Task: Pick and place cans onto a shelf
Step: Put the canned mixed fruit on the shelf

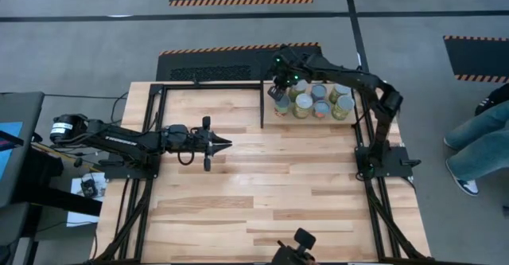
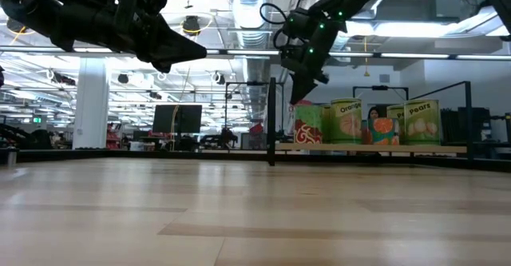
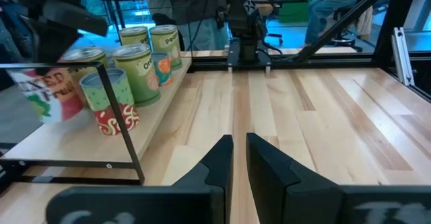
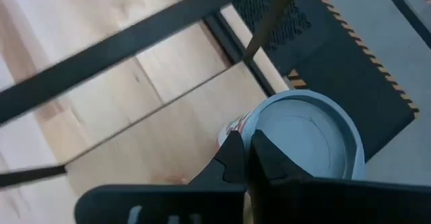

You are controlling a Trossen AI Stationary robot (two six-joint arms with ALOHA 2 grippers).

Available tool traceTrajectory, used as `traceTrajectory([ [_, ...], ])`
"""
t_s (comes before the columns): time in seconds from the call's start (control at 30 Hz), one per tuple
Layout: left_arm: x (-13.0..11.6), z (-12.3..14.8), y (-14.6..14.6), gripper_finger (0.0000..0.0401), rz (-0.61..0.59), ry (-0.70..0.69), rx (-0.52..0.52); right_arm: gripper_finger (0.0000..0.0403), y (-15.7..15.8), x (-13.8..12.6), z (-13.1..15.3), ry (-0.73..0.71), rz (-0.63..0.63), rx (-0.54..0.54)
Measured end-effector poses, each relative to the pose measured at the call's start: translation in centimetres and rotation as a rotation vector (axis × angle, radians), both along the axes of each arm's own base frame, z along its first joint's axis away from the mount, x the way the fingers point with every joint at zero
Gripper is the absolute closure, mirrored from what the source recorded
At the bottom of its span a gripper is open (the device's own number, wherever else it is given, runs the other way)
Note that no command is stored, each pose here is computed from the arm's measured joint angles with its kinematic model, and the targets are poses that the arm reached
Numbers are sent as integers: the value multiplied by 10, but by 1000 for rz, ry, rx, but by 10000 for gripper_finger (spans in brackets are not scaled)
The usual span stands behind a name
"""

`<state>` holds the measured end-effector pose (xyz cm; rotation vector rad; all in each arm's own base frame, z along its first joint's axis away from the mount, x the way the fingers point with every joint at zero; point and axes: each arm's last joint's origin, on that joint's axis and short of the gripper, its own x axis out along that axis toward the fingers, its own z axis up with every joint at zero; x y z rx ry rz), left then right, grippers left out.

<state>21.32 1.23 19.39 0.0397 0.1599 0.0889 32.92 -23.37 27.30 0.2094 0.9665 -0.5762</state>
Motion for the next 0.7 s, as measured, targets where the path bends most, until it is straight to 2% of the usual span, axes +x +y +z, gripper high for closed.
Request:
traceTrajectory([
  [0.3, 0, 0, 0, 369, 1, 0, -4, 395, -1, 2, -11, 17, -44, 51],
  [0.7, 0, 0, 0, 369, 1, 2, -5, 389, 0, 2, -10, 4, -59, 57],
])
